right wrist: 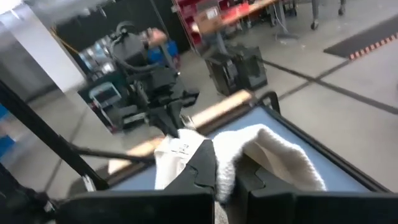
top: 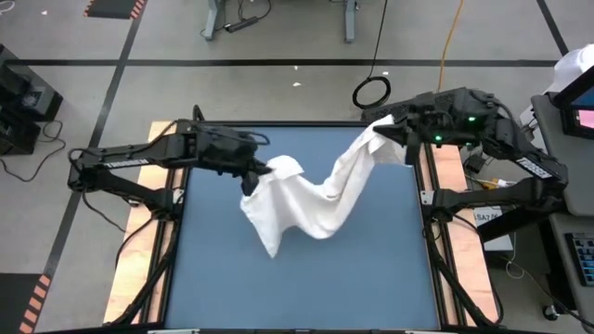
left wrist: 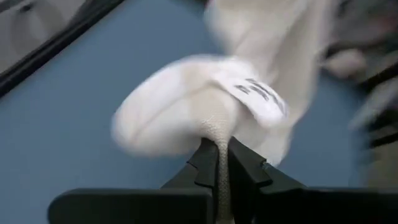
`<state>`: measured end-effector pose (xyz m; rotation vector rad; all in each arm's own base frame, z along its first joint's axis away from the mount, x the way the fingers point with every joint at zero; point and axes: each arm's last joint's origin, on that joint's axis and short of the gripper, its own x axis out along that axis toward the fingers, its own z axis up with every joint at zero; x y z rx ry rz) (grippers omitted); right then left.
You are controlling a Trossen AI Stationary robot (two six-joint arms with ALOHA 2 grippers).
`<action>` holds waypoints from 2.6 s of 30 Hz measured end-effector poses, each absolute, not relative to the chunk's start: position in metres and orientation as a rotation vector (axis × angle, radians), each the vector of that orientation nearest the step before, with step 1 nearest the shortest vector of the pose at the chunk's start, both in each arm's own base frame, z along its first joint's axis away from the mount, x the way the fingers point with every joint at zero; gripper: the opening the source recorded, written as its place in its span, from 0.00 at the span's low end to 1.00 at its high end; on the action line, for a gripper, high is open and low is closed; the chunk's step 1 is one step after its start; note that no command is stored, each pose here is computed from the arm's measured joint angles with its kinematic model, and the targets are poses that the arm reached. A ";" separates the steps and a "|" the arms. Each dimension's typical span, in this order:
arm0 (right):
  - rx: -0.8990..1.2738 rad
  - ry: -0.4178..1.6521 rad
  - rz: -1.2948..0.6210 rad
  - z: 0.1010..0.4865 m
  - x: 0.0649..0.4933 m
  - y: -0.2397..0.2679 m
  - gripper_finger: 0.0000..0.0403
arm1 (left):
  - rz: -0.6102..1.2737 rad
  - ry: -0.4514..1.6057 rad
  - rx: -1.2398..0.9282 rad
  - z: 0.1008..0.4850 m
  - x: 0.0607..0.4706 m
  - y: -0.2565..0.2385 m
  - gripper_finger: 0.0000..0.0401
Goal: Roll towel into tight, uniform cylinder
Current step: Roll the white towel
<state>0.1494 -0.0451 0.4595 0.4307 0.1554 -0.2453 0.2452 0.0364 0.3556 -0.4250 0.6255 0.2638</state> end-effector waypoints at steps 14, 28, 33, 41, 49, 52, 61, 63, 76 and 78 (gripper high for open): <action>0.377 0.519 -0.358 0.409 0.212 -0.068 0.00 | 0.397 1.020 -0.377 0.279 0.257 0.060 0.40; 0.392 0.689 -0.348 0.391 0.218 -0.069 0.00 | 0.374 0.937 -0.206 0.225 0.272 0.043 0.63; 0.390 0.699 -0.347 0.390 0.217 -0.069 0.00 | 0.330 0.872 -0.182 0.219 0.281 0.032 0.63; 0.367 0.702 -0.339 0.390 0.217 -0.069 0.00 | 0.412 1.025 -0.055 0.175 0.294 0.020 0.61; 0.371 0.706 -0.340 0.390 0.217 -0.069 0.00 | 0.516 0.968 -0.074 0.185 0.311 0.022 0.24; 0.371 0.708 -0.340 0.390 0.217 -0.069 0.00 | 0.526 0.952 -0.077 0.199 0.314 0.025 0.05; 0.369 0.721 -0.339 0.389 0.216 -0.069 0.00 | 0.518 1.120 -0.138 0.212 0.302 0.025 0.05; 0.371 0.735 -0.340 0.388 0.215 -0.068 0.00 | 0.529 1.109 -0.183 0.214 0.299 0.021 0.08; 0.356 0.752 -0.334 0.387 0.214 -0.068 0.00 | 0.466 1.050 0.038 0.200 0.294 -0.034 0.63; 0.349 0.751 -0.331 0.387 0.214 -0.068 0.00 | 0.449 1.054 0.086 0.196 0.298 -0.034 0.67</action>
